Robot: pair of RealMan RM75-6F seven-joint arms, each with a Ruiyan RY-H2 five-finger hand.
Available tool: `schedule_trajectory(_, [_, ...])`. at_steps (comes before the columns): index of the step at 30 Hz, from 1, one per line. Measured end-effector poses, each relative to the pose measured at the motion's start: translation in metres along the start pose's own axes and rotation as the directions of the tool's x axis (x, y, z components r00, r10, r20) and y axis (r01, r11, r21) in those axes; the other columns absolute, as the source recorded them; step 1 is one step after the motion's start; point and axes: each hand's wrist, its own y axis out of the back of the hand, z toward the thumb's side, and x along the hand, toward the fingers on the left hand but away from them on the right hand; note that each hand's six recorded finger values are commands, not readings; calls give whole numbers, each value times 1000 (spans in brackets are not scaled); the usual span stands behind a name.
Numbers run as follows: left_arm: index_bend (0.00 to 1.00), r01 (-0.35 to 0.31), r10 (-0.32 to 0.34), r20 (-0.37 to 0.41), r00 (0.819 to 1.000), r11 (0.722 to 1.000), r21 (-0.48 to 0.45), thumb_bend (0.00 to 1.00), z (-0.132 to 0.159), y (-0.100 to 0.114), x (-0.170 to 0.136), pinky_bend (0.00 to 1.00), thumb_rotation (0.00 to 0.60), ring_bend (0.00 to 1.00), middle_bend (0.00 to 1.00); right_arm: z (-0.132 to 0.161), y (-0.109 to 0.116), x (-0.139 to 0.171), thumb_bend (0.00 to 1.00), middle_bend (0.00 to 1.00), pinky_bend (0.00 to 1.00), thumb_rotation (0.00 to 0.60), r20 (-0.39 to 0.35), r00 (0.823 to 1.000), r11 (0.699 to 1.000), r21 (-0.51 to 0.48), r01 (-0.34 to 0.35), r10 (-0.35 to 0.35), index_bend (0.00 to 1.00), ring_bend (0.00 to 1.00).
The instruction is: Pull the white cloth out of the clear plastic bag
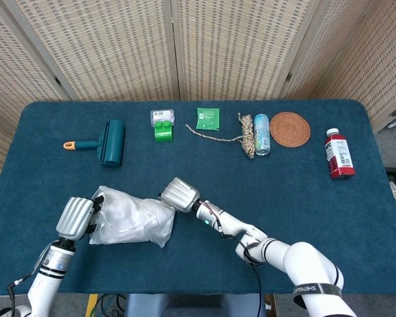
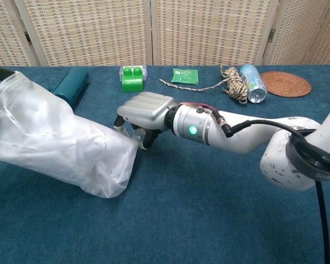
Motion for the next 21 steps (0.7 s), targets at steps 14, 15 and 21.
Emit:
schedule_trajectory(14, [721, -9, 9, -27, 1000, 1000, 1, 591, -7, 3, 2, 960, 600, 876, 1000, -29, 8, 31, 473, 1000, 1000, 600, 56, 998, 999, 30, 15, -17, 599, 1000])
schedule_trajectory(15, [725, -9, 9, -25, 1000, 1000, 2, 595, -7, 3, 2, 960, 600, 876, 1000, -30, 8, 33, 473, 1000, 1000, 600, 61, 998, 999, 31, 16, -18, 599, 1000])
schedule_trajectory(21, [742, -13, 14, -26, 1000, 1000, 8, 613, -6, 3, 3, 960, 600, 876, 1000, -43, 9, 46, 473, 1000, 1000, 600, 99, 995, 999, 33, 15, -19, 599, 1000])
